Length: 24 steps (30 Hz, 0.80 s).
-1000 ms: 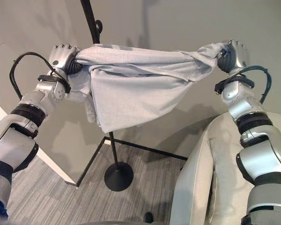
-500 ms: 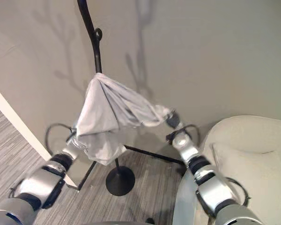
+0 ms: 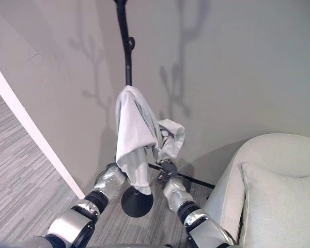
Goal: Hang the clothes on the sofa on the clothes rack.
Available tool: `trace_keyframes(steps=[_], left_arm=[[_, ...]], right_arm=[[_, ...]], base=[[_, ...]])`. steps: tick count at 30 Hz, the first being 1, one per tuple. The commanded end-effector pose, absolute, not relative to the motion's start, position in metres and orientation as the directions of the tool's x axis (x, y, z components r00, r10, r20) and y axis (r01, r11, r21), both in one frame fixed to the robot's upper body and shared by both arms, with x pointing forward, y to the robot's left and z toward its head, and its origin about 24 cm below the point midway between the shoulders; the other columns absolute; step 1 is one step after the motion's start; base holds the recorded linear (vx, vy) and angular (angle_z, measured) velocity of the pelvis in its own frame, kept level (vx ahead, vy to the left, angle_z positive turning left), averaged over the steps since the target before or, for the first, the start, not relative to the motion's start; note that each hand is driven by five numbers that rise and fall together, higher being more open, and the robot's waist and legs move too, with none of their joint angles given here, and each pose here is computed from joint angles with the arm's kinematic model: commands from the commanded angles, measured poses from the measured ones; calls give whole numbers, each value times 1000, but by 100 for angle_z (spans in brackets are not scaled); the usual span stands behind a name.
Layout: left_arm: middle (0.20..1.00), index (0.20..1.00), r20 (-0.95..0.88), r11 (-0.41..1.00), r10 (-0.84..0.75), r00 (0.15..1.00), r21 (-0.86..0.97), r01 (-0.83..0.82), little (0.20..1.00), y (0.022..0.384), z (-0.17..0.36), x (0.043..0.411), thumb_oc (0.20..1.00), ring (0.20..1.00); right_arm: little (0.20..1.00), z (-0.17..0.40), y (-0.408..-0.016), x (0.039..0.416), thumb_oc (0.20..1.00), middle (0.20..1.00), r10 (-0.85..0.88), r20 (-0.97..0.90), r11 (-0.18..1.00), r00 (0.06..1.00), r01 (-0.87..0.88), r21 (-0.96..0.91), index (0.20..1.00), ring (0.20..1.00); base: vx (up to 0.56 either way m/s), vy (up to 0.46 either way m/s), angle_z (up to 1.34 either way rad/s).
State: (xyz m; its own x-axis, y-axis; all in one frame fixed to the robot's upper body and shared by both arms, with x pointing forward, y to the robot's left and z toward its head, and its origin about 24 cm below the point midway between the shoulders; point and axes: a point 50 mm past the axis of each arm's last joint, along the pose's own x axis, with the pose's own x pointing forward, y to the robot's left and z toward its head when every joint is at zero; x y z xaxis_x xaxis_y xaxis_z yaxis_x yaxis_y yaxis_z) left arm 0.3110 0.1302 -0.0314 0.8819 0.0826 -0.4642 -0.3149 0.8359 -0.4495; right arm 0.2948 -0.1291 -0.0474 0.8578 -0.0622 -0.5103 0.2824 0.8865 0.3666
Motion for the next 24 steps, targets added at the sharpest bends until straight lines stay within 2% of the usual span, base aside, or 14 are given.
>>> trace_keyframes(steps=[1,6,9,12,14,15,16,17,18,20,21,22,23,24], left_arm=[[1000,1000,-385,875,167,908,-366,-316,1000,143,-16,324,1000,1000],[1000,1000,-399,822,314,862,-341,-457,1000,193,-24,312,1000,1000],[1000,1000,-438,782,404,803,-290,-552,1000,239,-48,275,1000,1000],[1000,1000,-535,762,402,744,-254,-595,1000,251,-76,241,1000,1000],[1000,1000,-641,760,383,665,-191,-621,1000,251,-104,207,1000,1000],[1000,1000,-640,760,382,666,-192,-621,1000,251,-104,207,1000,1000],[1000,1000,-747,690,370,552,-176,-702,1000,249,-130,165,1000,1000],[1000,1000,-747,690,370,553,-177,-702,1000,250,-130,165,1000,1000],[1000,1000,-809,592,346,476,-205,-779,1000,239,-145,141,1000,1000],[1000,1000,-875,587,291,386,-155,-794,1000,226,-158,114,1000,1000],[1000,1000,-896,562,275,349,-145,-814,1000,221,-163,104,1000,1000],[1000,1000,-896,562,274,349,-146,-814,1000,221,-163,104,1000,1000],[1000,1000,-924,549,243,297,-122,-827,1000,212,-168,88,1000,1000],[1000,1000,-924,550,242,297,-121,-827,1000,212,-168,88,1000,1000]], right_arm=[[1000,8,-146,333,1000,1000,-141,-269,884,953,243,400,1000,1000],[1000,18,-174,325,1000,1000,-208,-179,866,962,266,424,1000,1000],[1000,11,-208,298,1000,1000,-273,-133,831,953,303,466,1000,1000],[1000,-25,-226,270,1000,1000,-340,-256,719,905,426,550,1000,1000],[1000,-63,-234,242,1000,1000,-390,-422,648,818,570,506,1000,1000],[1000,-63,-234,243,1000,1000,-389,-421,648,819,569,507,1000,1000],[1000,-105,-237,202,1000,1000,-394,-620,579,678,708,405,1000,1000],[1000,-105,-237,202,1000,1000,-394,-620,579,679,707,406,1000,1000],[1000,-131,-234,172,1000,1000,-379,-752,498,540,804,325,1000,1000],[1000,-151,-230,136,1000,1000,-342,-863,398,371,890,225,1000,1000],[1000,-157,-225,122,1000,1000,-313,-899,382,305,908,175,1000,1000],[1000,-157,-226,122,1000,1000,-312,-900,382,305,907,175,1000,1000],[1000,-167,-215,93,1000,1000,-252,-950,356,183,931,85,1000,1000],[1000,-167,-216,93,1000,1000,-251,-951,356,182,931,84,1000,1000]], base=[[0,0,0],[8,2,-2],[34,12,-8],[30,11,-4],[16,5,0],[37,-5,-1],[0,0,0],[60,-6,1],[39,-1,1],[54,6,6],[17,4,10],[46,0,8],[50,-1,4],[70,-1,3]])
